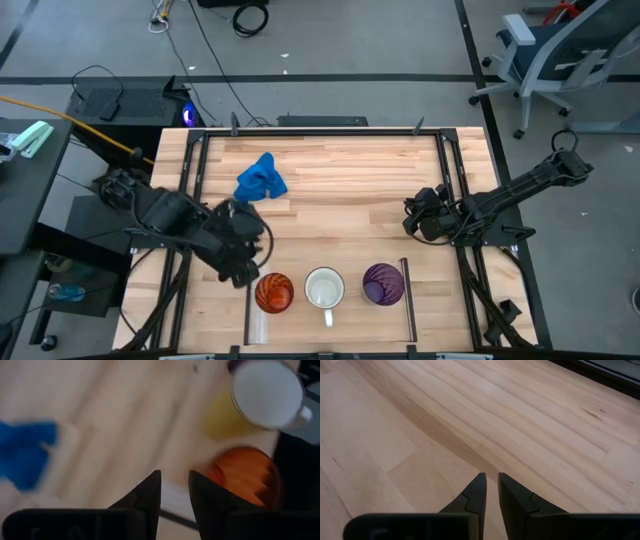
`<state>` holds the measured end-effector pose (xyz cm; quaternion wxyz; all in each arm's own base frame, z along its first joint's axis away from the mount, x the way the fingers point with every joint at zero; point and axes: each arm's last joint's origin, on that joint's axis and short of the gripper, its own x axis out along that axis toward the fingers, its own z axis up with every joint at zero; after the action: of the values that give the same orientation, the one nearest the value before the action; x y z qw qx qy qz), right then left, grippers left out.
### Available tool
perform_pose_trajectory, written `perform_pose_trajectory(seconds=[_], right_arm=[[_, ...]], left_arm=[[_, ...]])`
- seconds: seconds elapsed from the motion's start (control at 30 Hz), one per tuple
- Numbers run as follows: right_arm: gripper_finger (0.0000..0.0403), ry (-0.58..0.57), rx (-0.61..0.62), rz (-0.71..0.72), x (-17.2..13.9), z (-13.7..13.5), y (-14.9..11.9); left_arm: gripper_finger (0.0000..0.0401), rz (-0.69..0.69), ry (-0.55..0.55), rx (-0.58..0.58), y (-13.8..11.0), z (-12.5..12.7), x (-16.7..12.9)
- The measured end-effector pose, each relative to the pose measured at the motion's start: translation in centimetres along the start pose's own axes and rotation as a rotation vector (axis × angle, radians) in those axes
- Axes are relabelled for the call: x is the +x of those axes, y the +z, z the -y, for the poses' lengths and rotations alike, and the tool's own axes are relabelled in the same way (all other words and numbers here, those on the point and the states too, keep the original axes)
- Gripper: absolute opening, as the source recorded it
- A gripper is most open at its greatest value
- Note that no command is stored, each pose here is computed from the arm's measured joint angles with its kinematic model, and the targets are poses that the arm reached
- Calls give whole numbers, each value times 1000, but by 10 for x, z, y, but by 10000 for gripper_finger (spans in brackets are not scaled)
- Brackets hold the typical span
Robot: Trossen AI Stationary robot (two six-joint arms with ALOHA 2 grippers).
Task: Stack small to large cups/mugs on shelf
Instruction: Return to Home Position
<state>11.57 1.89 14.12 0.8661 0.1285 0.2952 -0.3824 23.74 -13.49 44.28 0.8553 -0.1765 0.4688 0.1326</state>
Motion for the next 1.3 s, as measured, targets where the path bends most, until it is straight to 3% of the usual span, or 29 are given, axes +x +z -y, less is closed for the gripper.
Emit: perform_pose_trajectory(seconds=[0.1,0.27,0.47,0.73,0.93,1.03,1.13,1.3], right_arm=[[55,2,0,-3,0,0,0],[55,6,0,-9,0,0,0],[55,7,0,-9,0,0,0],[55,9,2,-8,0,0,0],[55,14,7,-4,0,-1,0],[55,22,12,1,0,-2,1],[55,46,8,14,0,-5,3],[55,100,-17,60,-2,-12,10]], left_arm=[[105,121,74,114,4,-9,-9],[97,364,306,285,10,-23,-24],[87,570,558,283,19,-40,-37],[75,558,667,182,38,-68,-33],[60,462,782,135,47,-93,3],[49,416,769,125,47,-107,26],[36,430,665,128,50,-120,49],[14,605,465,197,50,-144,67]])
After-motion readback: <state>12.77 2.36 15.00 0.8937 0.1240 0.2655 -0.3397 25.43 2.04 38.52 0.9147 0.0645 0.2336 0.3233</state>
